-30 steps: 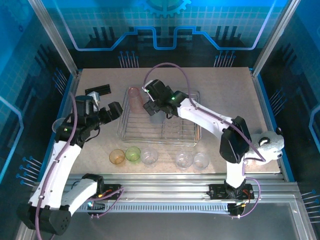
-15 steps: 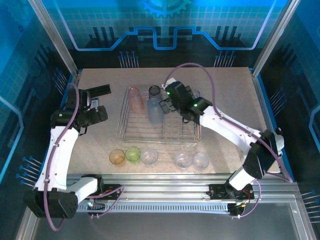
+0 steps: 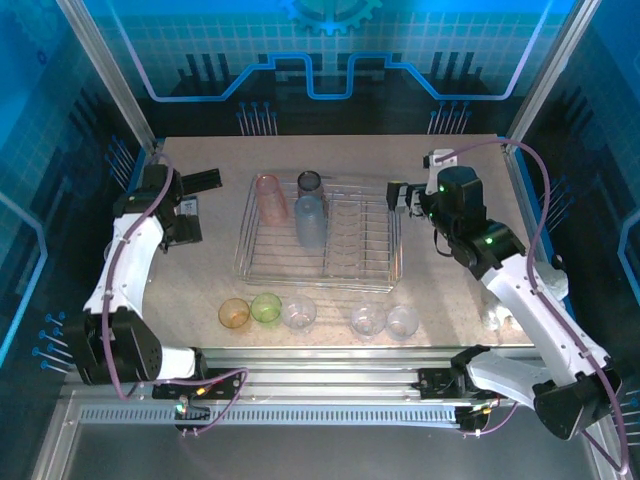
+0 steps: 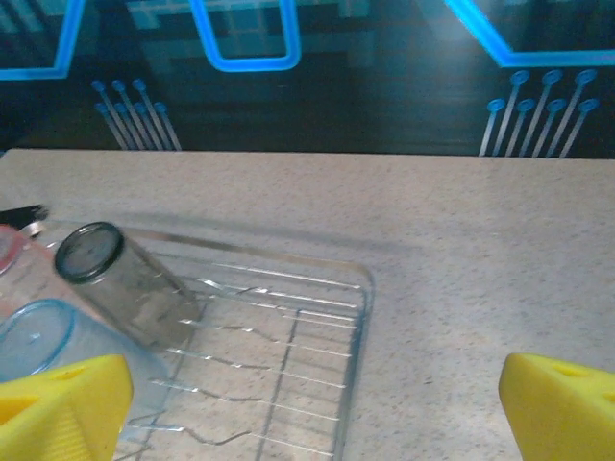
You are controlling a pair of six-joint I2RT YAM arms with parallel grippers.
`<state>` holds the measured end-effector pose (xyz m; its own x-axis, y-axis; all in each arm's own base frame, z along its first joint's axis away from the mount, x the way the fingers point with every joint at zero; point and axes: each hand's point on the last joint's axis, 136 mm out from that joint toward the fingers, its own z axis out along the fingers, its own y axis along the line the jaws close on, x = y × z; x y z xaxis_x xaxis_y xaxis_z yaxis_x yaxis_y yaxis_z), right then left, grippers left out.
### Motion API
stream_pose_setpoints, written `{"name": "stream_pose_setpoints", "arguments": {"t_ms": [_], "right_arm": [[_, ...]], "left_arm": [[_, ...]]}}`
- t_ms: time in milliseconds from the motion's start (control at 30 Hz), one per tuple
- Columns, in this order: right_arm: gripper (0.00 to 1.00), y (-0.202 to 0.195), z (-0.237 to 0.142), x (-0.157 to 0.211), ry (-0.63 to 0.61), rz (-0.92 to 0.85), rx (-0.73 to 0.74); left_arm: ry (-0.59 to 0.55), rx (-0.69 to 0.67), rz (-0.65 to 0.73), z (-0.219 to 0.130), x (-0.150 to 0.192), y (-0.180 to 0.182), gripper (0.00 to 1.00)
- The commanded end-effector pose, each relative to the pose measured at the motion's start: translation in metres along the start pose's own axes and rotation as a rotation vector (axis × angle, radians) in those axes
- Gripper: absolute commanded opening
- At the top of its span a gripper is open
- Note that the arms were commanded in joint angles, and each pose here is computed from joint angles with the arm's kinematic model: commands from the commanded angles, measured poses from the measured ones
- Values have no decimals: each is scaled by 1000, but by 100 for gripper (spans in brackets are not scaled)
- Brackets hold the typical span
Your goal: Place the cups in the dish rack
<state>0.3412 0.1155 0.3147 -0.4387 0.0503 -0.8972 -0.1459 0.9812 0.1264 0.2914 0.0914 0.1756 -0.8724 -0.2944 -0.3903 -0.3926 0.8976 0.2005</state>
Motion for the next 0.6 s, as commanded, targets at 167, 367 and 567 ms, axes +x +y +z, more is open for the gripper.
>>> {"name": "stream_pose_setpoints", "arguments": {"t_ms": [167,367,567], "right_arm": [[97,10,5,22,92,43,-70],[97,10,6,23,114,39,-61],[97,14,14,33,151,55,-73]], "left_arm": [[32,-128,-15,25,-17,25,90],[30,-112,-47,35,-20,31,89],[0,-106,-97,35,-18,42,86]]}}
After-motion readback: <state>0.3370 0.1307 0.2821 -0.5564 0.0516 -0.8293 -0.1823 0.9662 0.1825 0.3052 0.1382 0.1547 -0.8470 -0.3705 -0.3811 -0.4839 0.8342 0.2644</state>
